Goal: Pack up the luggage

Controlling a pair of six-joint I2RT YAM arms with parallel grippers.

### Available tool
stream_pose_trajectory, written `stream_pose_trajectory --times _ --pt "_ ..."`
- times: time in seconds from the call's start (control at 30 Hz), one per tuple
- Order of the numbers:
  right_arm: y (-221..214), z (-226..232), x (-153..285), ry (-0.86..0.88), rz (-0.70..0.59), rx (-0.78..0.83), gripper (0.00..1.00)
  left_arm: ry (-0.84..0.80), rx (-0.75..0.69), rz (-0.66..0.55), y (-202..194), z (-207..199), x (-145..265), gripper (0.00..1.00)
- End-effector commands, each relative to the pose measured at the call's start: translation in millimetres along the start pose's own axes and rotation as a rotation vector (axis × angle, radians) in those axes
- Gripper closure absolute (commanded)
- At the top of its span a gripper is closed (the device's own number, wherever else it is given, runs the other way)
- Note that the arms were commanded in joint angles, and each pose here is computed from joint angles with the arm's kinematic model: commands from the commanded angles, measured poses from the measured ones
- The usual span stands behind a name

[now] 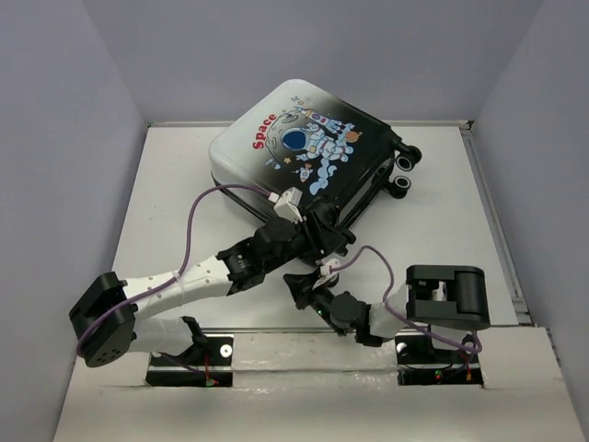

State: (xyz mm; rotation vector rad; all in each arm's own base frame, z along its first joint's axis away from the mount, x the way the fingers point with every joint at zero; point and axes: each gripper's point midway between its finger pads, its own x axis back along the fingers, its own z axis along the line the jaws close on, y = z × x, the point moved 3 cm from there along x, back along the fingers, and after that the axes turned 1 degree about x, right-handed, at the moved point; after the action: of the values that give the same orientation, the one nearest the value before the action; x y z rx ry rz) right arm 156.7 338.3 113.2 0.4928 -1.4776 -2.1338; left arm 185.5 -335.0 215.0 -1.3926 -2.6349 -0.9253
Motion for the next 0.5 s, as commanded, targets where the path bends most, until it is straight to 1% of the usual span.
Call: stream_pose_trajectory --times 0.0,0.13,0.17,0.23,0.27,0.3,0.33,0.37,0.4,0.43,0.47 --pt "42.5 109.7 14.5 0.413 -0.127 -0.223 0.93 -0.457 0.049 -0.085 43.0 -123.0 27.8 0.94" --pt "45.8 102.7 14.0 0.378 -0.142 -0.225 0.93 -0.459 0.04 -0.089 42.5 -119.4 36.2 0.94" --pt "43.4 97.5 18.7 0.361 -0.133 -0.229 0.91 -0.454 0.039 -0.095 42.9 -117.3 37.9 0.94" --pt "43.1 83.9 24.6 0.324 -0.12 -0.238 0.65 -0.423 0.038 -0.101 40.7 -105.1 39.3 0.94" --pt "50.5 79.5 30.1 0.319 -0.114 -0.251 0.46 -0.428 0.036 -0.112 42.3 -104.4 45.1 0.94" --pt "43.9 75.4 42.5 0.319 -0.074 -0.234 0.39 -0.42 0.034 -0.12 43.7 -100.8 46.6 0.94" --pt "43.7 68.5 44.2 0.285 -0.051 -0.224 0.35 -0.408 0.031 -0.125 43.2 -94.6 50.4 0.94" --pt "37.7 64.2 52.8 0.263 0.046 -0.203 0.32 -0.403 0.021 -0.126 42.2 -90.7 52.4 0.94" --pt "41.1 66.9 53.1 0.246 0.087 -0.201 0.31 -0.377 0.026 -0.159 46.3 -84.7 52.3 0.94" --pt "15.2 49.4 61.6 0.158 0.23 -0.106 0.29 -0.365 0.028 -0.168 46.2 -77.5 55.1 0.94" --pt "32.7 48.1 65.2 0.14 0.228 -0.122 0.27 -0.356 0.03 -0.177 46.8 -73.9 56.0 0.94"
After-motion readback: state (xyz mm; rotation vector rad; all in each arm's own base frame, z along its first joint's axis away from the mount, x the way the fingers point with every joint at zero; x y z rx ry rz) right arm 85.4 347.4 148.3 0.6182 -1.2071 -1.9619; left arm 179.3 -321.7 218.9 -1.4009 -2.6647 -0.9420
